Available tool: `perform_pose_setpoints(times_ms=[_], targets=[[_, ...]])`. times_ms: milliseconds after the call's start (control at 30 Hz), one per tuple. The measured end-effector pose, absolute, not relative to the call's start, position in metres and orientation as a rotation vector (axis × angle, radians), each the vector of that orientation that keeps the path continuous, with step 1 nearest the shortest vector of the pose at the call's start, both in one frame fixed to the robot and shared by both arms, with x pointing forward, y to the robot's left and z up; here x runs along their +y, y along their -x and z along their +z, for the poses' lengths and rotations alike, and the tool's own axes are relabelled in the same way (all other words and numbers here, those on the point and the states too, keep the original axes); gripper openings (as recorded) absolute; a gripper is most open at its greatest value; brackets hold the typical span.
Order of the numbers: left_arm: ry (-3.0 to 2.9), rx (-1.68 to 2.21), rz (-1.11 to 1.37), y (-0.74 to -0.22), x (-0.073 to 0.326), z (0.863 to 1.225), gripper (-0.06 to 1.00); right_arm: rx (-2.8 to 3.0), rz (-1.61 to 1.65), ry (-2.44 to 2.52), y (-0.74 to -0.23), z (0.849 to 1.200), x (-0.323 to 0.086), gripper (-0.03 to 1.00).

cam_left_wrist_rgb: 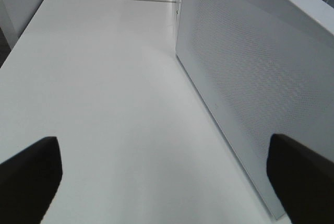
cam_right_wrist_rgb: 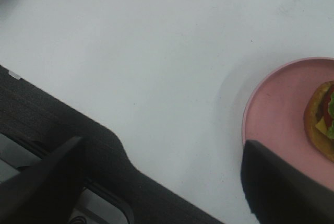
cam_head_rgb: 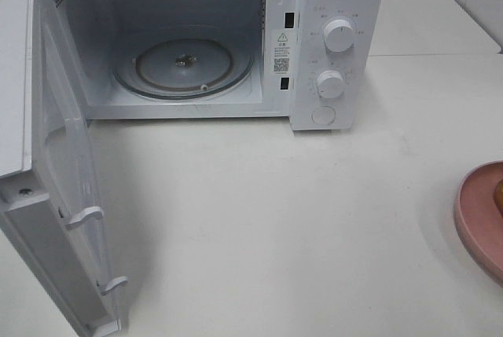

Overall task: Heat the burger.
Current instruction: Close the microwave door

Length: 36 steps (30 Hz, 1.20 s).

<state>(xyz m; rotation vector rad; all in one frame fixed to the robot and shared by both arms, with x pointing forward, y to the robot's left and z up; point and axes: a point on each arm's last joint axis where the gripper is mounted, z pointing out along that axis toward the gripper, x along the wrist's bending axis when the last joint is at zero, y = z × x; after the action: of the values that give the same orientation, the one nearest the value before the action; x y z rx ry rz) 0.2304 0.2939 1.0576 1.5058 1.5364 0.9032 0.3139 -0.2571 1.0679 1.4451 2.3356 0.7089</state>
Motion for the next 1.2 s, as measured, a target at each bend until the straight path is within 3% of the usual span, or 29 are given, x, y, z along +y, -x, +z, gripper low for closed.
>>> perform_pose_setpoints(times_ms=[767, 1200], targets=[[-1.506, 1.536, 0.903, -0.230, 0.294, 1.058, 0.99, 2.014, 0.875, -1.471, -0.261, 1.079, -0.296, 0.77], [-1.506, 1.536, 0.903, -0.230, 0.294, 1.058, 0.99, 1.766, 0.931, -1.548, -0.245, 1.053, -0.297, 0.77]])
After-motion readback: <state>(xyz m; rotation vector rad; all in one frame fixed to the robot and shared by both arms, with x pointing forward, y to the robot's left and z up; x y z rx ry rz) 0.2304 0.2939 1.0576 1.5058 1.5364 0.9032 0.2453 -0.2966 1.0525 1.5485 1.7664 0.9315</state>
